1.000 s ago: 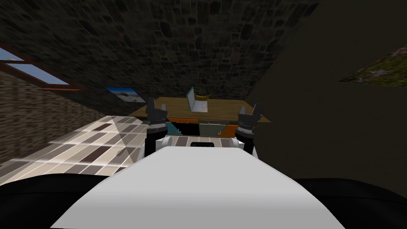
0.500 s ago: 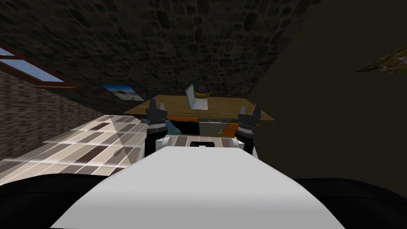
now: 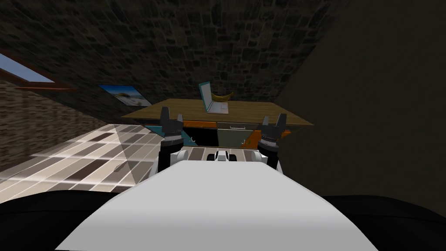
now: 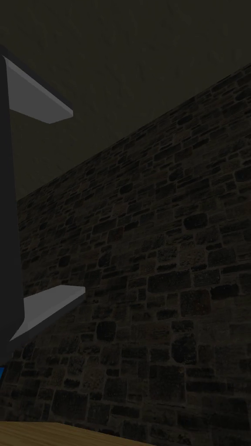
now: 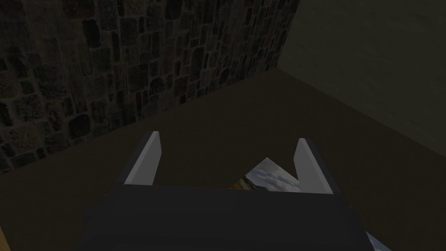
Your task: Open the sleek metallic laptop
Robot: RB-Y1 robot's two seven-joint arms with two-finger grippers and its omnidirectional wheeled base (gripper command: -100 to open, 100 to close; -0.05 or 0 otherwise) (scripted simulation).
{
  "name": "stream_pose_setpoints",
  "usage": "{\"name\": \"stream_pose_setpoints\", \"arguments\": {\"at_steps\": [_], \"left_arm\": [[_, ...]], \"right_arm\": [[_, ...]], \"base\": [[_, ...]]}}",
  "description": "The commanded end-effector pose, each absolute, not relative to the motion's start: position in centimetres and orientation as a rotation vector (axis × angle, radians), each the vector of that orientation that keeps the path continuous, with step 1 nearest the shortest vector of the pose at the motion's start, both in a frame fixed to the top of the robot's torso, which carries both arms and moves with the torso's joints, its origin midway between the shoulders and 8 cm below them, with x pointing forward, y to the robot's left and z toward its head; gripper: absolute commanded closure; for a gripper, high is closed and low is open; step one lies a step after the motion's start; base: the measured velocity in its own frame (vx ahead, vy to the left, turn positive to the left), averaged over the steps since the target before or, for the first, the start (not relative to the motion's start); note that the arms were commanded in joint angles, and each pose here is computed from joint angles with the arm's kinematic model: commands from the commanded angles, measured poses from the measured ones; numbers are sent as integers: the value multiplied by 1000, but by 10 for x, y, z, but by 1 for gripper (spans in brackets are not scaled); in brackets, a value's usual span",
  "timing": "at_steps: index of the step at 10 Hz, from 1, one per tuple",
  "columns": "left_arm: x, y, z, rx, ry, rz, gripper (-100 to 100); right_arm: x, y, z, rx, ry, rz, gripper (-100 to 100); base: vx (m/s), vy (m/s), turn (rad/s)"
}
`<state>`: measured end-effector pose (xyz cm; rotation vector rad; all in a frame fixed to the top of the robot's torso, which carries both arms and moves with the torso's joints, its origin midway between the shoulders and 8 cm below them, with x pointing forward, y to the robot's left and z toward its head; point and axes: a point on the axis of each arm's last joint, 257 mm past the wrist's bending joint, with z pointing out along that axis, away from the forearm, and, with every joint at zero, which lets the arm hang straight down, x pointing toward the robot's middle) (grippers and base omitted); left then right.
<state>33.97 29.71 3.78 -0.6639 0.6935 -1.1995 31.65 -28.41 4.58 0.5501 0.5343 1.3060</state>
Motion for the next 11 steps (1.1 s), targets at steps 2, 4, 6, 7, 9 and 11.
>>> {"name": "stream_pose_setpoints", "arguments": {"at_steps": [2,4,6,7,9,11], "left_arm": [[345,301,26,-647,786,-1163,-100],[348,309,16,-654,842,-1127,-100],[350,321,4,-671,898,-1082,-100],[351,329,-2,-682,925,-1057,-100],[352,345,-14,-707,978,-1001,-100],[352,363,-26,-733,1029,-940,-100]], "right_arm": [[317,-284,46,550,534,1306,0],[317,-284,46,550,534,1306,0],[317,-284,46,550,534,1306,0],[317,-284,46,550,534,1306,0],[317,-284,46,550,534,1306,0],[317,-284,46,550,534,1306,0]], "base": [[1,-10,-92],[4,-15,-110],[8,-18,-142],[9,-16,-154],[9,-22,-155],[9,-22,-212]]}}
